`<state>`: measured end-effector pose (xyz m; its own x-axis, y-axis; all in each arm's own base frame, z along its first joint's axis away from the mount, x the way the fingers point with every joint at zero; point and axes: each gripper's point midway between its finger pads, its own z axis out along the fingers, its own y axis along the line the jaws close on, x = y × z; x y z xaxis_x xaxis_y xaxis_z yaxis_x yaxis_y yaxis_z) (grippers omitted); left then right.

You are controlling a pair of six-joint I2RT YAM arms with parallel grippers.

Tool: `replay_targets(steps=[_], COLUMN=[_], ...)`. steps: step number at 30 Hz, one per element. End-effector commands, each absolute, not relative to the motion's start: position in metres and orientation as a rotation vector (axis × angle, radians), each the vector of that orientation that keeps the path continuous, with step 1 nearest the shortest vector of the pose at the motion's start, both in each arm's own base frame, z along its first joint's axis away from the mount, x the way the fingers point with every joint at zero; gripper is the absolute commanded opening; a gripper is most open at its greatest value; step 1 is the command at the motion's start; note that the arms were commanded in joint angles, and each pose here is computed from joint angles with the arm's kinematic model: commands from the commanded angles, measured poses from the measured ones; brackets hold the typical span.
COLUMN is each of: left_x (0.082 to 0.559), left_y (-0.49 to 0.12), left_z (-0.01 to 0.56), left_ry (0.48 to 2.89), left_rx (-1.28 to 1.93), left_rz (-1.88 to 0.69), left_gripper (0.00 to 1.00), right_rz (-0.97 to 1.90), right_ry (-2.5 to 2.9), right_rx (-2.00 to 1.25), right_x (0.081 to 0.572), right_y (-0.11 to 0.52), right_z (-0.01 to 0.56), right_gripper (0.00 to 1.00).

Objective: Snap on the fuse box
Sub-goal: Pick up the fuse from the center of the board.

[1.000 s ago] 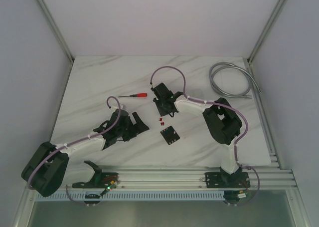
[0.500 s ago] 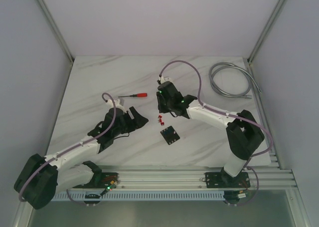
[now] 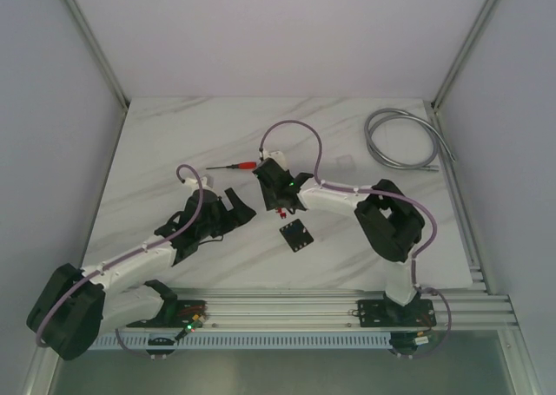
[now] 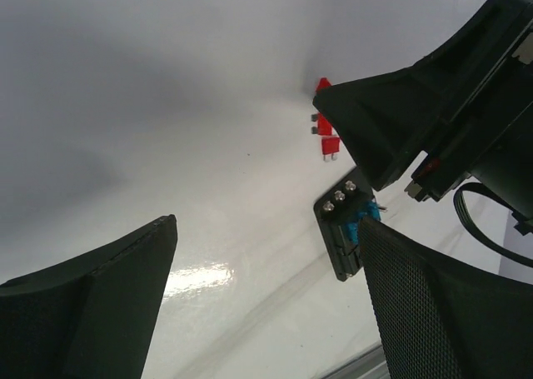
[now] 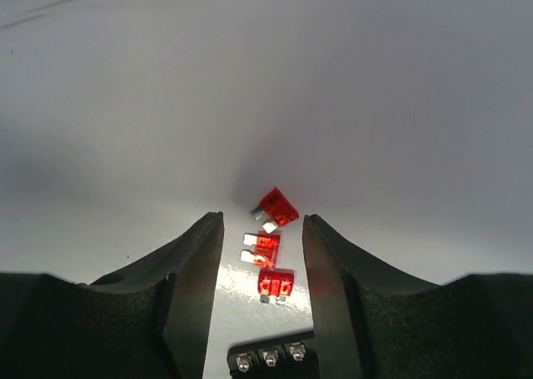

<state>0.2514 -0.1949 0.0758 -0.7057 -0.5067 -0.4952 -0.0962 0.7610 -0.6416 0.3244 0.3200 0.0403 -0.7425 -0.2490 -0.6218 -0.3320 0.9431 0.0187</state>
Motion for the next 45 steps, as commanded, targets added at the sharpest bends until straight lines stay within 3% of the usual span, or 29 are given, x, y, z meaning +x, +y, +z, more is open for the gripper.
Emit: replay_targets(steps=[1,17,31,45], left_x=[0.247,0.245,0.243,0.243], left_y=[-0.186,-0.185,-0.184,-0.183], left_z=[0.061,0.058,0.059,0.061], left_ry=[2.314,2.331,2.327,2.319], left_rx=[-0.486,-0.495,-0.501,-0.509], left_rz=[-0.72,-0.716,-0.719,-0.718], left_gripper=[0.98,0.99,0.99,1.0], right_rz=[0.057,-0.082,-0.022,0.043], right_ry=[2.405,2.441,2.432,2.435], right_rx=[-0.405,-0.483,-0.499,-0.171], right_x=[0.337,0.333,0.334,0.355], right_y=[0.32,0.299,0.284,0.31], right_z=[0.043,0.019,0.042,0.043], right_gripper=[0.49,0.49,0.5,0.49])
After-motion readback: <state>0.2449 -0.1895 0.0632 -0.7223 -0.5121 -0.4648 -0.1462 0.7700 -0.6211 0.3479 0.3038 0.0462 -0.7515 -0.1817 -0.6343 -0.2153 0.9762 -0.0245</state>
